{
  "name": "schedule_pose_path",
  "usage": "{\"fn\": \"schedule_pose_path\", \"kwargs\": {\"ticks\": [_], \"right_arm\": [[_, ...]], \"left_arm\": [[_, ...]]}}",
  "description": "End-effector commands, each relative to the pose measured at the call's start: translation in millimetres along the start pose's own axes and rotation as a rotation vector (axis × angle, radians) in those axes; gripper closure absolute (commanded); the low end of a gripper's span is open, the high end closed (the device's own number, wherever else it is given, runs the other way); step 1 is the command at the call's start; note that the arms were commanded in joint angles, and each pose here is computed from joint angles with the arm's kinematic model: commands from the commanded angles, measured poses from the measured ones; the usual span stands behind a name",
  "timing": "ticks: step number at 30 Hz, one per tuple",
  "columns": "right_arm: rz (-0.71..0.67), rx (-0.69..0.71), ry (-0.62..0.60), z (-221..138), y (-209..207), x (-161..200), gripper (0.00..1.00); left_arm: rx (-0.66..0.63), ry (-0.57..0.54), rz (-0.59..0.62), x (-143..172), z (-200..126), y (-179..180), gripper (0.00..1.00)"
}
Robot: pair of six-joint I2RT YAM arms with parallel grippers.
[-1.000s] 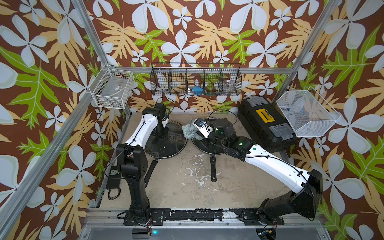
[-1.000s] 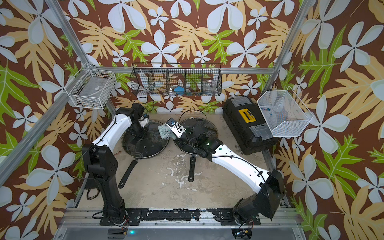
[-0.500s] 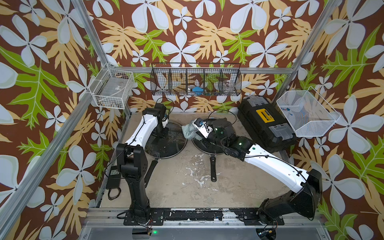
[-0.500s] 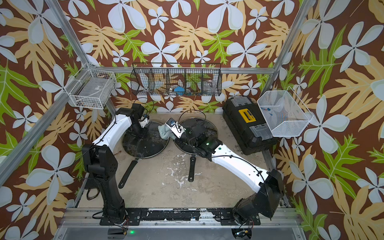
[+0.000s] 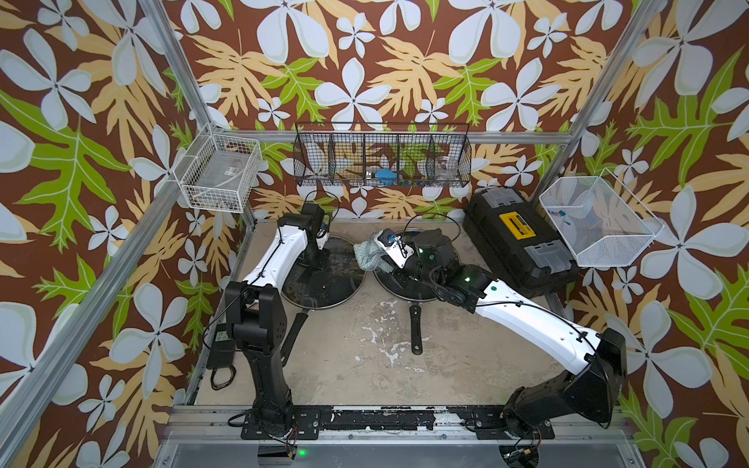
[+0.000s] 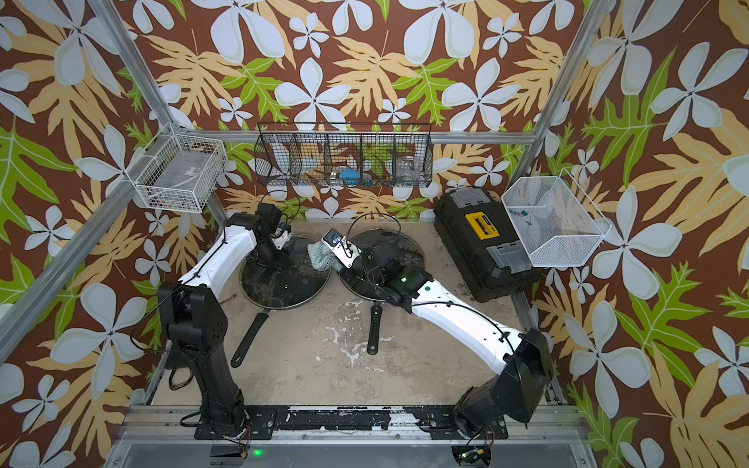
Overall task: Wipe the pot lid with a cloth
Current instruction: Place the pot lid on the cooking pot.
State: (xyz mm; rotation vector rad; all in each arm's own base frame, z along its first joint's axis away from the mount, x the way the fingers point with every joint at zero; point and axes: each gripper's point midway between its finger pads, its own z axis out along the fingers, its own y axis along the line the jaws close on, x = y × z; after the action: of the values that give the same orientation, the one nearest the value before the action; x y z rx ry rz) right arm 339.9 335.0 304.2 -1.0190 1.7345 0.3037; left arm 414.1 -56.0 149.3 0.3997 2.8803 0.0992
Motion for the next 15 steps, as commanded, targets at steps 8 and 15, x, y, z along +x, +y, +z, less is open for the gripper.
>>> {"fn": "schedule_pose_path", "kwargs": {"ticks": [8,15], "right_arm": [[-0.004,0.006,-0.022,-3,-2,-7,1.0],[0.0,0.019,-0.028,-5,-7,-8,1.0]], "left_arm": [[-0.02,-0.043,0.004,-10,-14,5,0.58],[-0.024,-0.053,-0.003,-11,-28,6,0.45]]}}
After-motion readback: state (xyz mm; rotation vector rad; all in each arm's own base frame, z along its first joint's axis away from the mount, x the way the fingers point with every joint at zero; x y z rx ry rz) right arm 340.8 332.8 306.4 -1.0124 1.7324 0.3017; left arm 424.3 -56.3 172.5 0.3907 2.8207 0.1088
